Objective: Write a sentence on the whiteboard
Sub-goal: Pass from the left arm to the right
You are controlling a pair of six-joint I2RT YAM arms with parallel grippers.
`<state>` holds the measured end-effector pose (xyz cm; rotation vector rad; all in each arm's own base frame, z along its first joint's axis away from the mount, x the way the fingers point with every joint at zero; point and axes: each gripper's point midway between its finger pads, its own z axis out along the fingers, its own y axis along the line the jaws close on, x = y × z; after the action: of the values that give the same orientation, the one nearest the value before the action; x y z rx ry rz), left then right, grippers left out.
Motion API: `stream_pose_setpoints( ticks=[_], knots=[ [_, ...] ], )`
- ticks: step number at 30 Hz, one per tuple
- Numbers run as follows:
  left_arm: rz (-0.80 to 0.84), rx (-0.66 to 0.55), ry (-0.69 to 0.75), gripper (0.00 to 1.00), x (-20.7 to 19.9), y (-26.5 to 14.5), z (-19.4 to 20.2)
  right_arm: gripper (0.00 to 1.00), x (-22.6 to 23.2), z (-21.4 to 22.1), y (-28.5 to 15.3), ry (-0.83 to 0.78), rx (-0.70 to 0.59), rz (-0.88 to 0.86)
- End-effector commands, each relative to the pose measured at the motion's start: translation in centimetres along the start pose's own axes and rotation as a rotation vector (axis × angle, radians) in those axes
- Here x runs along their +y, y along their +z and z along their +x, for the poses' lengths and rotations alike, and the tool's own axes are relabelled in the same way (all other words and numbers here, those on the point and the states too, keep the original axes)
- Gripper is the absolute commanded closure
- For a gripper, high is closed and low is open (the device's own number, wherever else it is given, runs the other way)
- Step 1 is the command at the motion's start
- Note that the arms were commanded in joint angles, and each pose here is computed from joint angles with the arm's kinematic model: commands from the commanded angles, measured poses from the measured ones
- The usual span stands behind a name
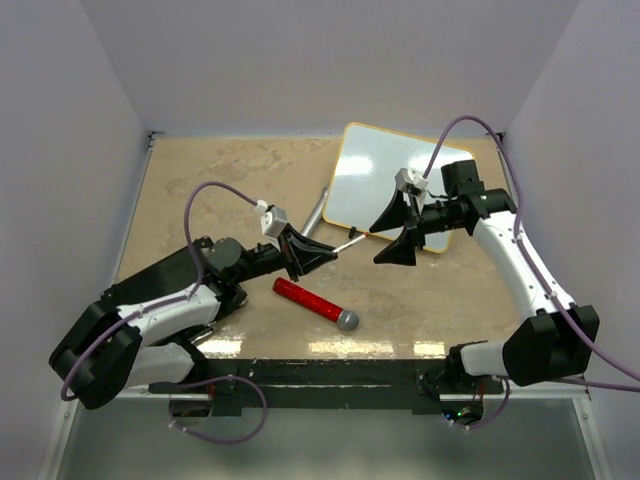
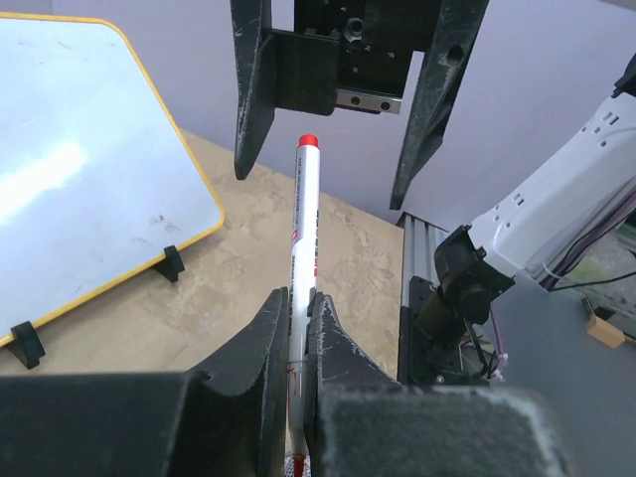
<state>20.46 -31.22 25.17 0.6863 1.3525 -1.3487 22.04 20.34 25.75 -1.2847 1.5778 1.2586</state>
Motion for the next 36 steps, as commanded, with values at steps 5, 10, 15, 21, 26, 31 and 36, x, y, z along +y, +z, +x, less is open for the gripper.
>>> stream_pose_setpoints(
  ticks=[5, 10, 15, 21, 26, 31, 36],
  knots=[
    [0.057, -0.174, 0.059, 1.0, -1.3, 2.3, -4.0, 0.11, 2.6, -3.7, 0.5, 0.117, -0.184, -0.212],
    [0.059, -0.219, 0.047, 1.0, -1.4, 3.4, -4.6, 0.11, 1.4, -3.4, 0.9, 0.138, -0.183, -0.22],
    [0.033, -0.228, 0.025, 1.0, -0.5, 4.2, -4.2, 0.1, 1.5, -3.8, 0.9, 0.119, -0.179, -0.221],
    [0.007, -0.26, 0.012, 1.0, -0.1, 5.6, -4.0, 0.14, 1.7, -4.6, 0.7, 0.11, -0.194, -0.229],
    [-0.002, -0.281, 0.002, 1.0, -0.2, 6.2, -3.9, 0.23, 1.8, -5.0, 0.7, 0.115, -0.201, -0.233],
    [-0.031, -0.299, 0.001, 1.0, 0.0, 6.2, -3.6, 0.4, 1.7, -5.2, 0.7, 0.121, -0.201, -0.235],
    [-0.043, -0.329, 0.006, 1.0, 0.1, 6.1, -3.6, 0.58, 1.7, -5.3, 0.6, 0.15, -0.194, -0.236]
  ],
)
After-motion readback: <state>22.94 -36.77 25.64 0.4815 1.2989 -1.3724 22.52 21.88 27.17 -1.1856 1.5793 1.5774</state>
